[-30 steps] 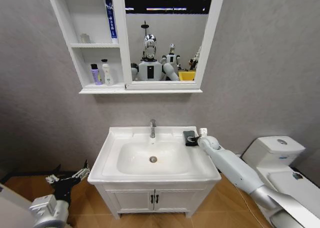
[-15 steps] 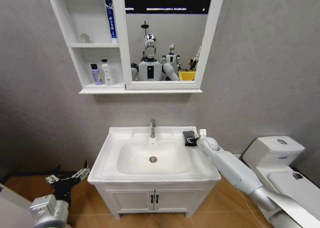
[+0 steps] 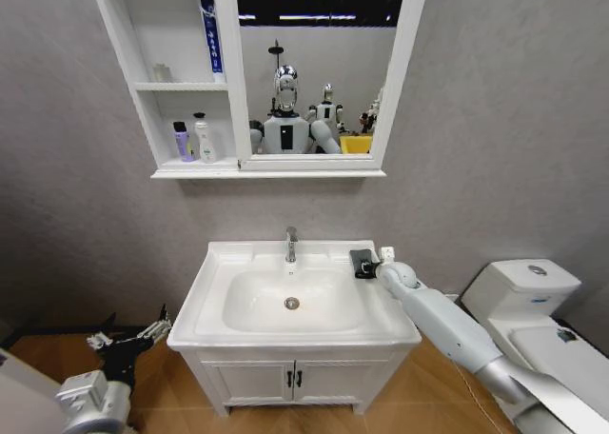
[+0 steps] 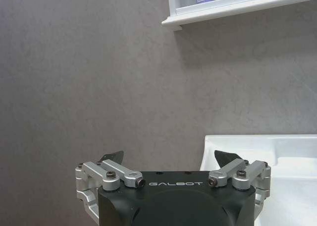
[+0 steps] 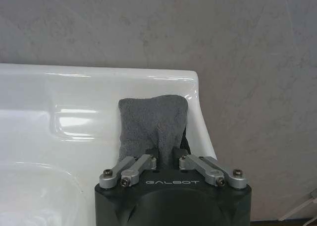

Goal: Move facial cleanser and shampoo from washbasin to cabinet, then wipe washbasin with towel.

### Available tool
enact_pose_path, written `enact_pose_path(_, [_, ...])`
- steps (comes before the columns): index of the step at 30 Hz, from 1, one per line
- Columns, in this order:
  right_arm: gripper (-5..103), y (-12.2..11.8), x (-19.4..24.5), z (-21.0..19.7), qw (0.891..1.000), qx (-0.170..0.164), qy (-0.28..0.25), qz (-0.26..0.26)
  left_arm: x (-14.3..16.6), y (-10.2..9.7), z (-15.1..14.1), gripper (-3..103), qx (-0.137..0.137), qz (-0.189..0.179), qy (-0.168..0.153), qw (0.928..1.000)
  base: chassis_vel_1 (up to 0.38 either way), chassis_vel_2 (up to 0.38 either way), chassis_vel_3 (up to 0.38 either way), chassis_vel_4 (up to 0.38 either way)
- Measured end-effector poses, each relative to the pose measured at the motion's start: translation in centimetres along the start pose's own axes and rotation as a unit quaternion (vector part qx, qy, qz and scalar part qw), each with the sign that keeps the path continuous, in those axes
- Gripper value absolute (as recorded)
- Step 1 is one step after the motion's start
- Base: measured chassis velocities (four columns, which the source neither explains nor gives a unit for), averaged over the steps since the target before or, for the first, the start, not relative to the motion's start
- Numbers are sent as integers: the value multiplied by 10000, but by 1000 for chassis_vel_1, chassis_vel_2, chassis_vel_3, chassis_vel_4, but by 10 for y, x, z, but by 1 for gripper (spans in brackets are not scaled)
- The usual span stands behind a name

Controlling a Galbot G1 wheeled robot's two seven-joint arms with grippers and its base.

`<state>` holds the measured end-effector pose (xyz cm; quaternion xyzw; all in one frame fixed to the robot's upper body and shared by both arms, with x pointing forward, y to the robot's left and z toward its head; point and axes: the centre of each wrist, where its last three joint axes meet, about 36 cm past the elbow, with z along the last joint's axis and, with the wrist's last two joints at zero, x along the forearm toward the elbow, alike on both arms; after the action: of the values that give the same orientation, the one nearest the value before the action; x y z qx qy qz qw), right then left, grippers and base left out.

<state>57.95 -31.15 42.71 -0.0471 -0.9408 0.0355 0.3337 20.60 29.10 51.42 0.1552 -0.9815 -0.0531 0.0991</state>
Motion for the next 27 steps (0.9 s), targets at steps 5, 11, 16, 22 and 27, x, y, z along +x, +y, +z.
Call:
enact_pose_path(5, [8,-2,0,2,10000,-38,-12,12,0,0,0,100,0,0,0,10000,0,0,0,0])
enact_pose_path(11, [2,-5,4,9,10000,-81,-39,30,0,0,0,100,0,0,-1,10000,0,0,0,0])
enact_pose_path(16, [1,-5,14,11,9996,59,-259,8,0,0,0,100,0,0,0,10000,0,0,0,0])
enact_pose_path(22, [1,15,49,-2,9970,150,-721,-218,0,0,0,100,0,1,0,10000,0,0,0,0])
enact_pose_path(27, [1,35,80,-11,9942,180,-964,-447,0,0,0,100,0,1,0,10000,0,0,0,0])
